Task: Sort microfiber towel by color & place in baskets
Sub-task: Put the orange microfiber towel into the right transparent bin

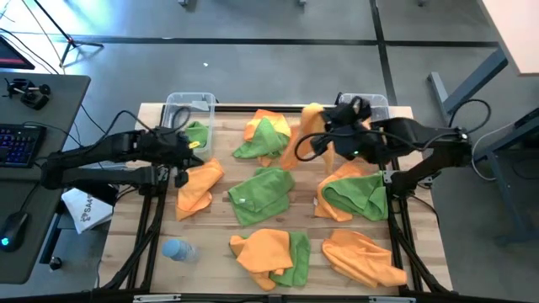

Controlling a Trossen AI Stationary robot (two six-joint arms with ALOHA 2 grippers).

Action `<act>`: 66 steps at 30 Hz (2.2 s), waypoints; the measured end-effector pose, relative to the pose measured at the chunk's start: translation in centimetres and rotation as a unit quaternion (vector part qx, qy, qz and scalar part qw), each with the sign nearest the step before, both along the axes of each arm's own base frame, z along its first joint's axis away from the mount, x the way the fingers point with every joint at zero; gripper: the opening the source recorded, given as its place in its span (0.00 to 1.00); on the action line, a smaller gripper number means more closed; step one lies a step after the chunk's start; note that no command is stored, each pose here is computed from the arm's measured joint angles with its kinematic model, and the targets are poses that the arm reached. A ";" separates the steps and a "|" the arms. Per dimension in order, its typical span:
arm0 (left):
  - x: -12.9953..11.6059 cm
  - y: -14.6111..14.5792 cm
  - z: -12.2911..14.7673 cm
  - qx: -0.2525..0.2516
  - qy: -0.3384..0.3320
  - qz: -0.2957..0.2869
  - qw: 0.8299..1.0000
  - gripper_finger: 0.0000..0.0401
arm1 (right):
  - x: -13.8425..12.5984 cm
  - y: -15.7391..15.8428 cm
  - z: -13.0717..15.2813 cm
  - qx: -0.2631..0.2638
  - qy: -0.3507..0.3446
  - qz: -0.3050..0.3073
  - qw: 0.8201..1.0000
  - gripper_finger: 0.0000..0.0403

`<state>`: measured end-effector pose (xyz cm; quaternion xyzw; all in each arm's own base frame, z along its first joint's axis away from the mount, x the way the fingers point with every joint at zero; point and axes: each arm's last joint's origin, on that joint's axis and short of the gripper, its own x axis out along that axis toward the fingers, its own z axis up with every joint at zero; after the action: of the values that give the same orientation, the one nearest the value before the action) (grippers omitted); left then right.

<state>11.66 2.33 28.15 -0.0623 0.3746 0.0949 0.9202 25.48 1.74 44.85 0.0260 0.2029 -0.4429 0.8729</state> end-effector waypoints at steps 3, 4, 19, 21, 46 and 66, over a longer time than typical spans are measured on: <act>1.7 -0.2 0.0 0.002 -0.012 -0.019 1.000 0.00 | -1.6 -0.5 0.5 -0.004 0.000 -0.021 1.000 0.00; 2.3 -0.3 0.0 0.003 -0.021 -0.026 0.999 0.00 | -2.0 -0.7 0.6 -0.003 -0.001 -0.025 1.000 0.00; 9.7 -2.5 -0.8 0.003 -0.110 -0.050 0.993 0.00 | -11.2 -2.9 4.9 -0.087 -0.029 -0.068 0.993 0.00; 10.8 -2.8 -0.9 0.006 -0.134 -0.054 0.990 0.00 | -12.7 -3.0 5.3 -0.096 -0.035 -0.073 0.992 0.00; 18.0 -5.2 -0.7 0.046 -0.200 -0.056 0.977 0.00 | -17.2 -3.5 -1.2 -0.069 0.072 -0.096 0.990 0.00; 18.6 -5.4 0.1 0.033 -0.212 -0.053 0.975 0.00 | -14.7 -6.8 -11.5 0.116 0.220 -0.035 0.968 0.00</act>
<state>30.29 -3.07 28.29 -0.0308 0.1705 0.0432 0.9839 10.78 -5.04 33.34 0.0365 0.4390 -0.4411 0.7819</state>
